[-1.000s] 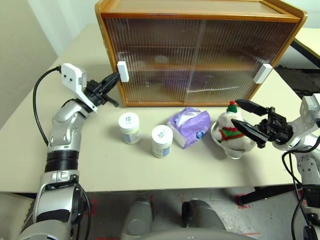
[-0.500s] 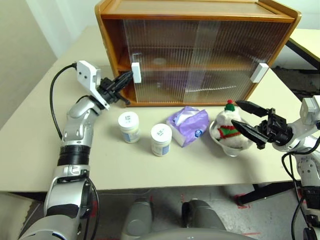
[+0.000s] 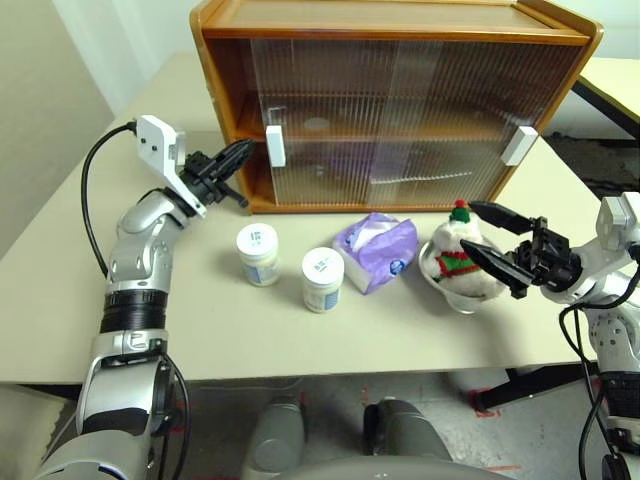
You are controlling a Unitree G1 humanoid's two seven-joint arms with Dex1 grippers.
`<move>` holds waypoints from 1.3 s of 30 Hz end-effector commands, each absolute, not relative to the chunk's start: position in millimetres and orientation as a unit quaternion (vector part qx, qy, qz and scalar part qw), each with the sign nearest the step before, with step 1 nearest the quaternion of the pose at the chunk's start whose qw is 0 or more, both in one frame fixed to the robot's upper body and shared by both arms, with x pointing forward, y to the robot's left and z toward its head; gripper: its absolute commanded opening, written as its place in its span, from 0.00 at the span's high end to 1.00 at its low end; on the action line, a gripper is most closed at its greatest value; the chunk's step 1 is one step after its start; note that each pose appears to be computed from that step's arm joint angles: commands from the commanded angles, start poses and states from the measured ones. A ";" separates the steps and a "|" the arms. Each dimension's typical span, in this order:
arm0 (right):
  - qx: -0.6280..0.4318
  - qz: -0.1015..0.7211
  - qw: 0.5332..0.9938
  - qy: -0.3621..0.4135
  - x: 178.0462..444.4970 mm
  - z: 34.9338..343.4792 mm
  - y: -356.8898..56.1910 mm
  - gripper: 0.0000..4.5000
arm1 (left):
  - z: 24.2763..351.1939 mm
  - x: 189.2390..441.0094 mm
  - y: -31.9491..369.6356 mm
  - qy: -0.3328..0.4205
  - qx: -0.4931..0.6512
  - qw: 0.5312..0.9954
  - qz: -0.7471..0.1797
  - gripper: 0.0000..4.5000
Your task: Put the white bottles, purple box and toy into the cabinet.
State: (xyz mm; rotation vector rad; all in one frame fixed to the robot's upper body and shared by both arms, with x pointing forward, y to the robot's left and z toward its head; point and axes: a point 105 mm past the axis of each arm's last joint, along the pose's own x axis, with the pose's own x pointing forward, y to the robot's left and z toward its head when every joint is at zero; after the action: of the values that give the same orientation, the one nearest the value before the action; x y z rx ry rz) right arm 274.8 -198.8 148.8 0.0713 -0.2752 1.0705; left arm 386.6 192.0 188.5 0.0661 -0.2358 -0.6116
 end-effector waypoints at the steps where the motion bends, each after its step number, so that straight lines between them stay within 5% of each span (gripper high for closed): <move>1: 0.027 0.512 0.848 -0.134 274.7 150.1 -195.8 0.00 | 188.4 388.3 182.1 -0.112 0.024 0.943 -0.312 1.00; 39: 0.059 0.474 0.863 -0.165 270.2 161.5 -193.4 0.00 | 181.4 411.1 34.1 -0.063 0.045 0.853 -0.516 1.00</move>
State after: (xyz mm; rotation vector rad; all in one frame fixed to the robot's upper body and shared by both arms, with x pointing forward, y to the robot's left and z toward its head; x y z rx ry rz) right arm 271.8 -191.9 159.0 0.1294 -0.3434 0.9958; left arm 411.9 40.1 181.0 0.0637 -0.1366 -1.0620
